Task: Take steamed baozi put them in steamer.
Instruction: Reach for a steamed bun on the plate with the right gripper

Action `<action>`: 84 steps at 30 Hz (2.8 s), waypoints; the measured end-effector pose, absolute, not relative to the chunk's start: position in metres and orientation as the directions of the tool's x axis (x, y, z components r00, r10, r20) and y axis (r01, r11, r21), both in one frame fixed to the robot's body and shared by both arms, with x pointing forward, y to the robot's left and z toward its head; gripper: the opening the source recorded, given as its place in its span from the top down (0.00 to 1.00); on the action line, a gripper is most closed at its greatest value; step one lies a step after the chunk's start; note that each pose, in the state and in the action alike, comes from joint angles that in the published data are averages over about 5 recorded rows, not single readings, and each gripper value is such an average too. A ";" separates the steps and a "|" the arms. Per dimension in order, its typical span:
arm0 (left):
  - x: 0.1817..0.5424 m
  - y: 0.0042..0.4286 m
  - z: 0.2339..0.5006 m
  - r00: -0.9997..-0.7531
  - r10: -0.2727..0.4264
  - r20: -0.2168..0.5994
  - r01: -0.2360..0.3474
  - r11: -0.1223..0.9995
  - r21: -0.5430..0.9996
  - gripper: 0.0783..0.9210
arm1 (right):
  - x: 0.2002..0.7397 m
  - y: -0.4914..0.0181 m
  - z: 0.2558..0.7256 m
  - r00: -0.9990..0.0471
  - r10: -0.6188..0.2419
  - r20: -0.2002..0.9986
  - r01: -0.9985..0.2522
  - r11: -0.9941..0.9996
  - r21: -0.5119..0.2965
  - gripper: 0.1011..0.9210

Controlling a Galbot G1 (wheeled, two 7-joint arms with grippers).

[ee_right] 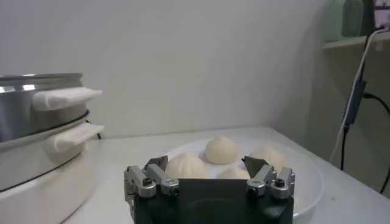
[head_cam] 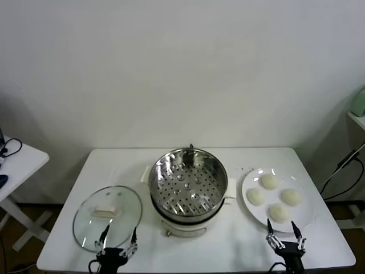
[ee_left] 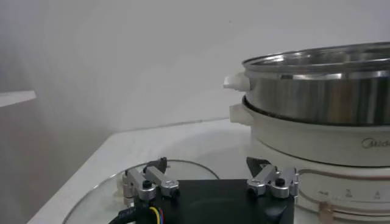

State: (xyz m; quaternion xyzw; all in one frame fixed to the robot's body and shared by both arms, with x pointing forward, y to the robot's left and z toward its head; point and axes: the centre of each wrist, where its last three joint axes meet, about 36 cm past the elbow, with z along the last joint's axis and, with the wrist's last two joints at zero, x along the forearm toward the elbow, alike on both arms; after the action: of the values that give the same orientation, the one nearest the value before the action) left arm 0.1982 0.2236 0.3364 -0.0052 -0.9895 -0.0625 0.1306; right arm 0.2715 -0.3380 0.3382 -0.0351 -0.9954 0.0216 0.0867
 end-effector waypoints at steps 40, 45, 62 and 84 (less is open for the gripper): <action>0.206 0.228 0.335 -0.976 0.009 0.219 0.047 0.985 0.166 0.12 | 0.579 -0.451 0.574 -0.504 -0.252 0.826 -0.863 0.178 -0.472 0.12; 0.207 0.230 0.335 -0.977 0.000 0.215 0.037 0.984 0.172 0.12 | 0.610 -0.449 0.569 -0.384 -0.221 0.896 -0.923 0.097 -0.372 0.12; 0.213 0.240 0.333 -0.975 -0.029 0.219 0.013 0.982 0.187 0.12 | 0.689 -0.425 0.515 -0.152 -0.123 0.981 -0.988 0.001 -0.153 0.12; 0.214 0.251 0.324 -0.972 -0.049 0.230 0.006 0.973 0.232 0.12 | 0.703 -0.426 0.469 -0.101 -0.034 0.994 -0.994 -0.035 -0.102 0.12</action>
State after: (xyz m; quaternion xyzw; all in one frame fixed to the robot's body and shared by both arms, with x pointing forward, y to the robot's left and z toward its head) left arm 0.2138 0.2507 0.3244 0.0108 -0.9861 -0.1163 0.1178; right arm 0.7028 -0.4263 0.4692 0.4909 -0.5234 0.5259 0.4566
